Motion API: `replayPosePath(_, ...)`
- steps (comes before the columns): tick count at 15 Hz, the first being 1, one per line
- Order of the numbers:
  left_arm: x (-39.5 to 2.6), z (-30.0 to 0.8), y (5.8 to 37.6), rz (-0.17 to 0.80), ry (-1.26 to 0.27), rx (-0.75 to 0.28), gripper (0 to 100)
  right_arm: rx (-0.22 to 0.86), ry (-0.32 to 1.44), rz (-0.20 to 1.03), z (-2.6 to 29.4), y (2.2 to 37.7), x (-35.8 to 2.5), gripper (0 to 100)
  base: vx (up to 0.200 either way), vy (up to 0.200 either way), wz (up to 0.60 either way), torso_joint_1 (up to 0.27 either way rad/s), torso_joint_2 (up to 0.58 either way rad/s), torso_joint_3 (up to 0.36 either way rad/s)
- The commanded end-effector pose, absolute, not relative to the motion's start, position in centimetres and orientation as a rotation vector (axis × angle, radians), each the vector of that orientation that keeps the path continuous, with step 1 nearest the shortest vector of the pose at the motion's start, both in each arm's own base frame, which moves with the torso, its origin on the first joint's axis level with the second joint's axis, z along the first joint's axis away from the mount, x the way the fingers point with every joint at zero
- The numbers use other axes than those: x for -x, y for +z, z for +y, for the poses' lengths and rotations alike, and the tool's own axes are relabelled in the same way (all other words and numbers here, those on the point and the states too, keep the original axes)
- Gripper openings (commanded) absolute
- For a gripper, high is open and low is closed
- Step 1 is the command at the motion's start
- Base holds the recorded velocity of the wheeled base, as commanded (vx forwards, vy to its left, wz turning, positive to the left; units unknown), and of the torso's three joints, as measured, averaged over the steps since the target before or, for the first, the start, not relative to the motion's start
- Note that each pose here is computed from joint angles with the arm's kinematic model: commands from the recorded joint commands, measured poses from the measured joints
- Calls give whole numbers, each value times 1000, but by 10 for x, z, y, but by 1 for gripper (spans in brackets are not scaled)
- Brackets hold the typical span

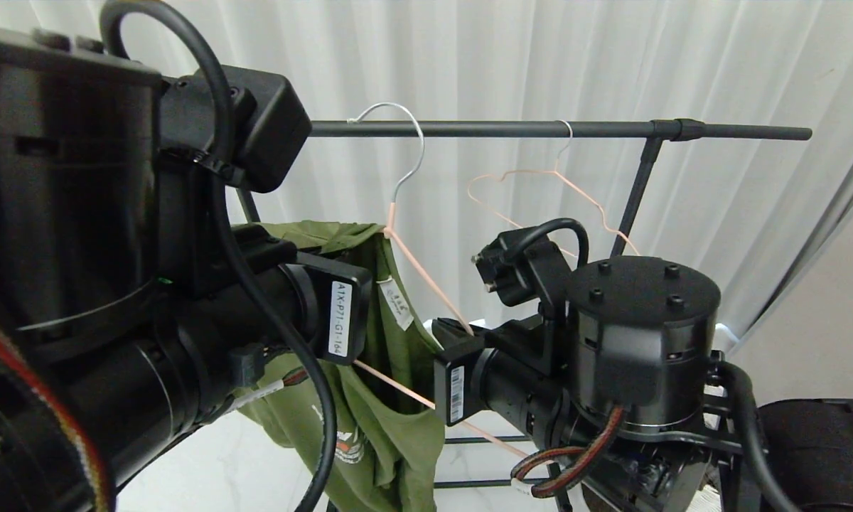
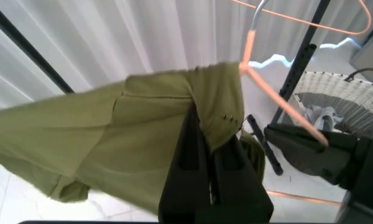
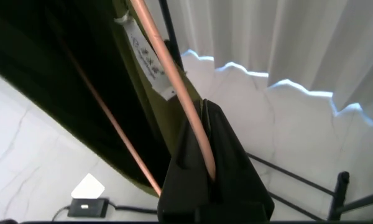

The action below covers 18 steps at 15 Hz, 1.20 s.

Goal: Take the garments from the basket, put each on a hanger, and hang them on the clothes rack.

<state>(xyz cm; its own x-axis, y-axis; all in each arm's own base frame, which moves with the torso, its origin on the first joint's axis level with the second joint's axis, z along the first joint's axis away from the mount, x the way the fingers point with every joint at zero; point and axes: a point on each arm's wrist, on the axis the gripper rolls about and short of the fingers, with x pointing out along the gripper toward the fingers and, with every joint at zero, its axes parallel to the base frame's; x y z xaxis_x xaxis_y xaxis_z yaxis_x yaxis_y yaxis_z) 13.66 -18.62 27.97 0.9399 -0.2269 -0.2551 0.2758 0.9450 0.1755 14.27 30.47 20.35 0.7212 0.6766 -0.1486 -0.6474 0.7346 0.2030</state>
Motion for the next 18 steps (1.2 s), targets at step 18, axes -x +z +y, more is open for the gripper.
replayPosePath(18,-109,-97,303,62,-488,-404,100,11,629,25,235,204,-151,0,0,0,0,0,0,0)
